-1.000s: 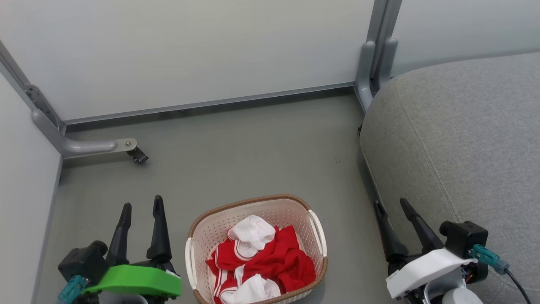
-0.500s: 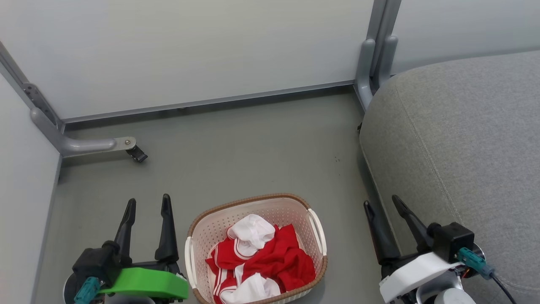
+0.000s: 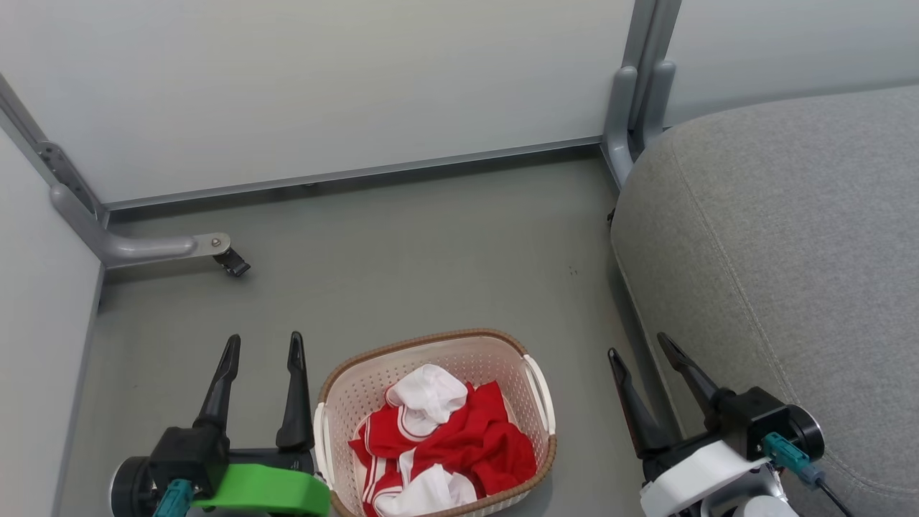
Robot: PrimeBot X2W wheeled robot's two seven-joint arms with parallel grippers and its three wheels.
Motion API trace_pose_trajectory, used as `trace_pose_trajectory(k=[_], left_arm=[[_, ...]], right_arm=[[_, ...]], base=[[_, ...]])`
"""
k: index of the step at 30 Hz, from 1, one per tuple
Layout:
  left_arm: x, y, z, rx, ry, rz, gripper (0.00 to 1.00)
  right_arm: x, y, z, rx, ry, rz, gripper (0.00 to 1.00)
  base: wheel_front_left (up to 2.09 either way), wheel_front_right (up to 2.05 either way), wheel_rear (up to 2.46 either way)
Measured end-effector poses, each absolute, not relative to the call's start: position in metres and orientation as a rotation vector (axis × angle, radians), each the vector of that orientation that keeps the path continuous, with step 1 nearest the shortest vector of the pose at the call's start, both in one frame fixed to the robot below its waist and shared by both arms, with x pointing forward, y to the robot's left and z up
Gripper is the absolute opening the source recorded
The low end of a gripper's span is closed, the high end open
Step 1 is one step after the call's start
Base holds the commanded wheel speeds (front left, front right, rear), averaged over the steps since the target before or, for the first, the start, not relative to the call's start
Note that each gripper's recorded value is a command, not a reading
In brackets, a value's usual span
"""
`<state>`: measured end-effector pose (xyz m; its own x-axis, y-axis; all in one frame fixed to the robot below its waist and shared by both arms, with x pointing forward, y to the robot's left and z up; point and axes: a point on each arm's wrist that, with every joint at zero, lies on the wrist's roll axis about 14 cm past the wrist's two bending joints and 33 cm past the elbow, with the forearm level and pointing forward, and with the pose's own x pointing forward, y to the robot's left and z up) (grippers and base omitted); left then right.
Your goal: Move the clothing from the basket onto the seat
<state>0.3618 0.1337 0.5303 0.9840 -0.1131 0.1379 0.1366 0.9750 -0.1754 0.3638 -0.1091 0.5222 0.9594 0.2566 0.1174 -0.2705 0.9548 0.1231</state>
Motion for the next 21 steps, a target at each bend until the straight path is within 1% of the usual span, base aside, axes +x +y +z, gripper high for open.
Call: trace_pose_trajectory(k=[21], left_arm=[[0.358,0.123,0.539,-0.049,-0.184,-0.164,1.0]], right_arm=[[0.36,-0.096,0.528,0.003,-0.149,0.32,1.0]], base=[[0.0,0.0,0.0]])
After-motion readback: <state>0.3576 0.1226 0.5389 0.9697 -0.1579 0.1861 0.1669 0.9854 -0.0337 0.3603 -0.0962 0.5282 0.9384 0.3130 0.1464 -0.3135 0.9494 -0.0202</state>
